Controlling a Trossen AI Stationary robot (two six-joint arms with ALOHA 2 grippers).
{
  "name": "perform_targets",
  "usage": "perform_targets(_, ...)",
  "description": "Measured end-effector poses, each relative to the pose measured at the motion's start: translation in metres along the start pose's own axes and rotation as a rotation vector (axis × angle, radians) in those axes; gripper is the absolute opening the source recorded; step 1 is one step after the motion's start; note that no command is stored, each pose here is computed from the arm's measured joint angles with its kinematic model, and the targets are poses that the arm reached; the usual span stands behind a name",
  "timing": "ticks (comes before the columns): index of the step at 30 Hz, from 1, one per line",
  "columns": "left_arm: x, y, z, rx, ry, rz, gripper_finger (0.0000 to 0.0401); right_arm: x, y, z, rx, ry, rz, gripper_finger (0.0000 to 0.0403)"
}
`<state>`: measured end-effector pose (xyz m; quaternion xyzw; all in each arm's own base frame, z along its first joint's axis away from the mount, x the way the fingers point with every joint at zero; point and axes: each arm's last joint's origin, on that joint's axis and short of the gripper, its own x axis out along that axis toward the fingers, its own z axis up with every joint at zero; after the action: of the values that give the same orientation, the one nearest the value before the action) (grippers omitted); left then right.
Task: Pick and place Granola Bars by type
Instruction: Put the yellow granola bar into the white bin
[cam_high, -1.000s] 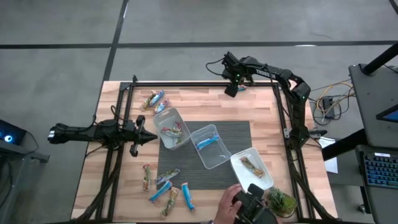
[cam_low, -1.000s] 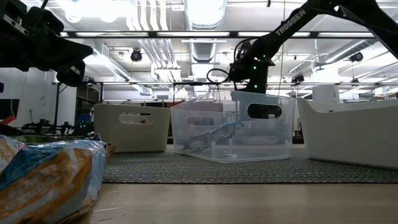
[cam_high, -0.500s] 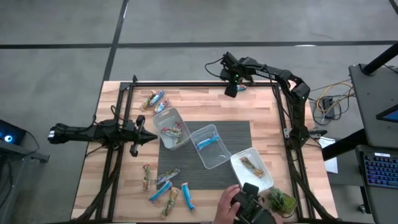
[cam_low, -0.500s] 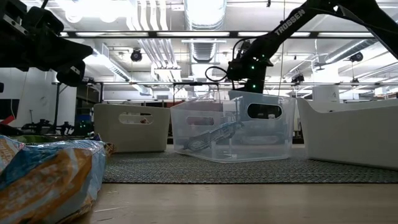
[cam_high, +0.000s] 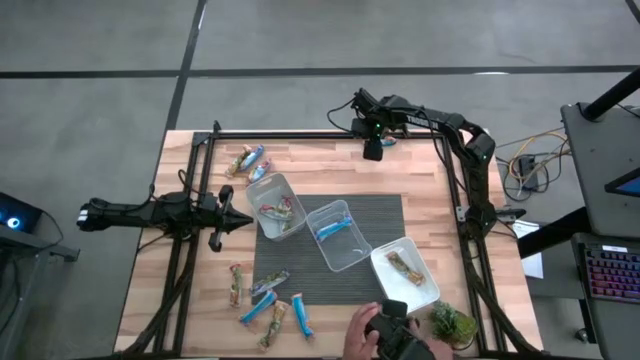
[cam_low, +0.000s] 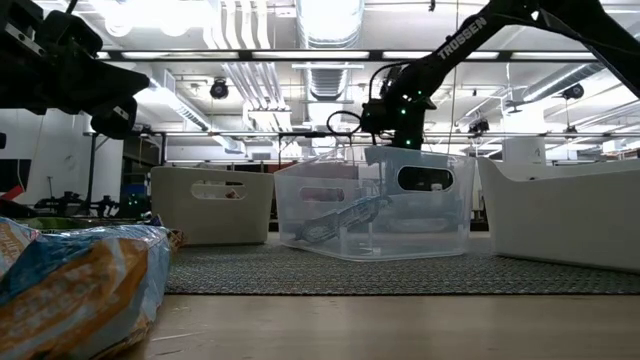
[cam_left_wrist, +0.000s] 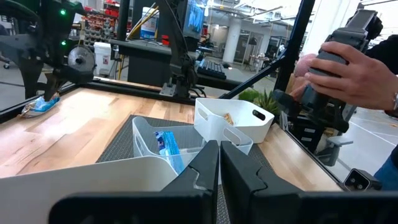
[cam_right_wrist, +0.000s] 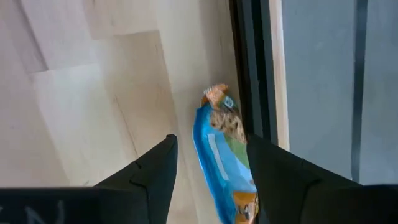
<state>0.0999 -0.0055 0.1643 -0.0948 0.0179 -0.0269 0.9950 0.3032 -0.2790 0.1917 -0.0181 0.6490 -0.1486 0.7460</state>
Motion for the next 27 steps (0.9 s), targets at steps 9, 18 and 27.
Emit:
perform_targets(9, 0.000, 0.000, 0.000, 0.000, 0.000, 0.000, 0.0000, 0.000, 0.003, 0.000, 0.015, 0.060, -0.060, 0.0208)
perform_targets(18, 0.000, 0.000, 0.000, 0.000, 0.000, 0.000, 0.0000, -0.001, 0.005, -0.003, 0.008, 0.086, -0.026, 0.0216)
perform_targets(27, 0.000, 0.000, 0.000, 0.000, 0.000, 0.000, 0.0000, -0.016, -0.005, -0.003, 0.000, 0.105, -0.016, 0.0217)
